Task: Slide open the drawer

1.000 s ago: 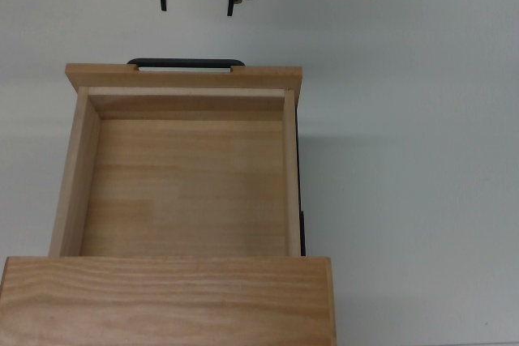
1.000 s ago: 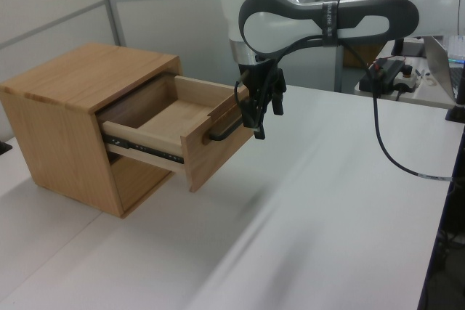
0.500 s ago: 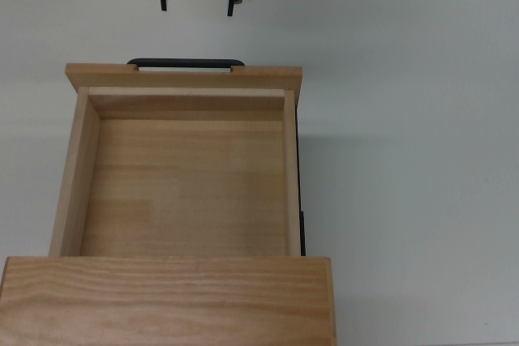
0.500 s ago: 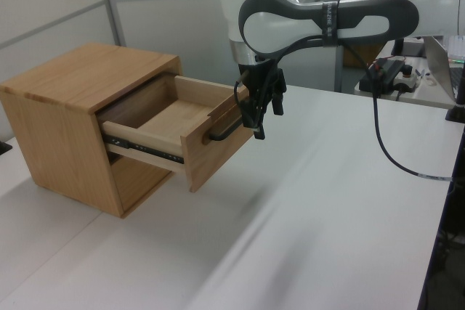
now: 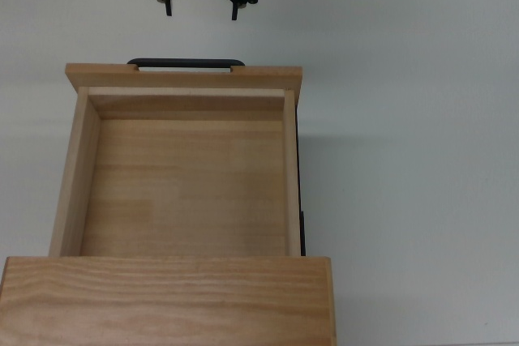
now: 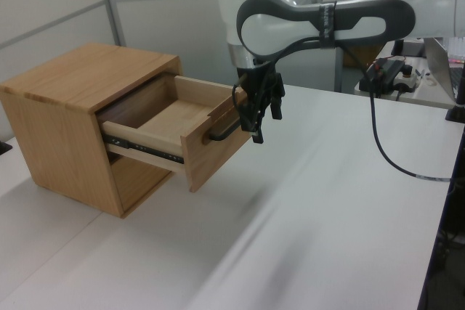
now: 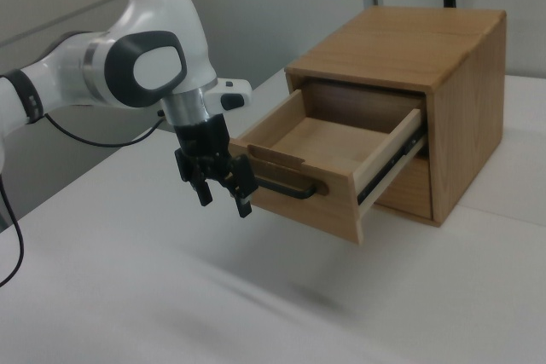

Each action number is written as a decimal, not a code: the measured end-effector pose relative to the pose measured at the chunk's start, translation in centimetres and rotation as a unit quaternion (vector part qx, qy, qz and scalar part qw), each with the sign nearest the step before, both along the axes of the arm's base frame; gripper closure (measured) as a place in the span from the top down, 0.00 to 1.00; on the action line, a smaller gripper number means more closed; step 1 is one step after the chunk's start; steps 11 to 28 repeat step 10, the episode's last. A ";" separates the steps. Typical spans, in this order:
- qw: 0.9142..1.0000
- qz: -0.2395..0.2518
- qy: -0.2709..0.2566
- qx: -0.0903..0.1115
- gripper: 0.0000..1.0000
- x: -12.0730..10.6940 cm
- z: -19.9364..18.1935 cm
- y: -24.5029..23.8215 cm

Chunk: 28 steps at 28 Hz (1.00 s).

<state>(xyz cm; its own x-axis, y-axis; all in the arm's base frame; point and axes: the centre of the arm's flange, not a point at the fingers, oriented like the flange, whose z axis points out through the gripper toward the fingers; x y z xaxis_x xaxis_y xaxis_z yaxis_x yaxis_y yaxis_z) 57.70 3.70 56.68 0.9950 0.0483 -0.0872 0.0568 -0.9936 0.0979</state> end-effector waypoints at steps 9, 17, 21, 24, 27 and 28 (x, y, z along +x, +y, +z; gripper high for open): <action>0.999 -0.019 0.008 0.028 1.00 1.6 -1.6 0.1; 0.999 -0.021 0.008 0.035 1.00 1.7 -1.6 0.1; 0.999 -0.021 0.008 0.035 1.00 1.7 -1.6 0.1; 0.999 -0.021 0.008 0.035 1.00 1.7 -1.6 0.1; 0.999 -0.021 0.008 0.035 1.00 1.7 -1.6 0.1; 0.999 -0.021 0.008 0.035 1.00 1.7 -1.6 0.1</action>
